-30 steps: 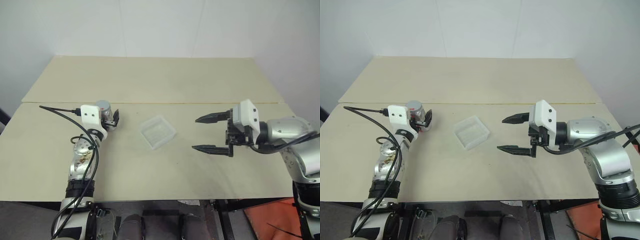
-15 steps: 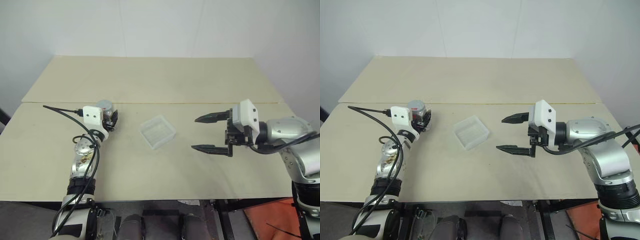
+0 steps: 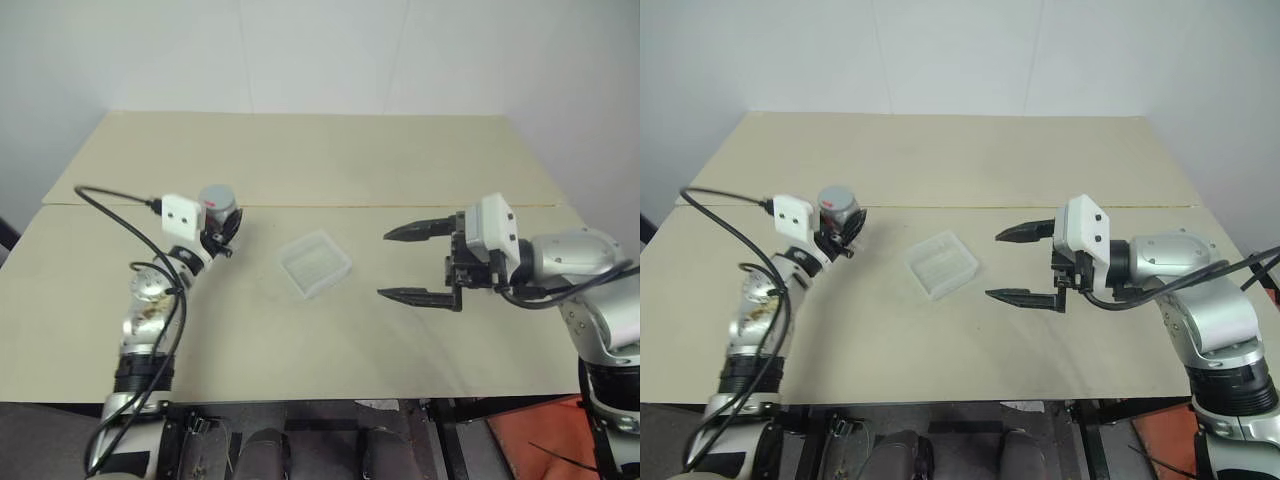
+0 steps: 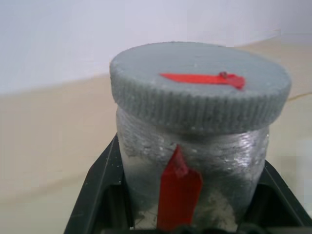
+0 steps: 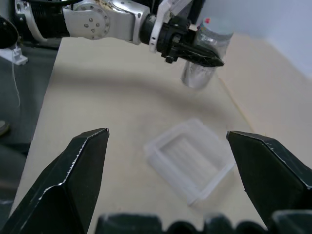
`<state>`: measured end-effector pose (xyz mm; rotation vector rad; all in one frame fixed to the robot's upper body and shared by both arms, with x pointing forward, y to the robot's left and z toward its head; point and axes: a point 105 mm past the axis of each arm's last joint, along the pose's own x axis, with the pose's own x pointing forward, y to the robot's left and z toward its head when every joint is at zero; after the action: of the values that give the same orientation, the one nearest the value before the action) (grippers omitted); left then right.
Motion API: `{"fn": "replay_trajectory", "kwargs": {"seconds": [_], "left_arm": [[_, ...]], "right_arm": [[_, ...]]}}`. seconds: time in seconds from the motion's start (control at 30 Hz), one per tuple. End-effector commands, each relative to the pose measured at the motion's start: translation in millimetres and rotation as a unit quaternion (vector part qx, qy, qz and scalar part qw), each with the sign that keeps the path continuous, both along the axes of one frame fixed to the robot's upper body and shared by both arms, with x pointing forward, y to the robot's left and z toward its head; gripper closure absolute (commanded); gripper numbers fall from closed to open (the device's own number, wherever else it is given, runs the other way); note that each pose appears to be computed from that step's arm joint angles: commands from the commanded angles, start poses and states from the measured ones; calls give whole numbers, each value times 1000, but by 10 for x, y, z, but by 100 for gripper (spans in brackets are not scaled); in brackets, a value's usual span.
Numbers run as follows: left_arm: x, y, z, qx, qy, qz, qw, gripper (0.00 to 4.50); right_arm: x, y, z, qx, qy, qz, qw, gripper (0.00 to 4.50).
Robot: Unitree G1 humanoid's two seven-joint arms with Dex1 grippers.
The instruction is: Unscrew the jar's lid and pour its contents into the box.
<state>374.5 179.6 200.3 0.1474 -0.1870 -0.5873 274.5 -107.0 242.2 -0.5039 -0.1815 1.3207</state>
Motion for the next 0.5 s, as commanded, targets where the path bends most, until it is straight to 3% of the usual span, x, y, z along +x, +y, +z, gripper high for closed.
{"fn": "replay_trajectory", "kwargs": {"seconds": [0.03, 0.23, 0.5], "left_arm": [[-247, -157, 354, 29, -6, -148, 989, 256], [-387, -310, 554, 23, 18, -295, 955, 256], [-396, -729, 441, 50, 28, -421, 905, 256]], "right_arm": [[40, 130, 190, 35, -10, -5, 999, 0], [205, 480, 445, 74, 16, -56, 996, 0], [282, 808, 569, 120, 81, -76, 986, 0]]}}
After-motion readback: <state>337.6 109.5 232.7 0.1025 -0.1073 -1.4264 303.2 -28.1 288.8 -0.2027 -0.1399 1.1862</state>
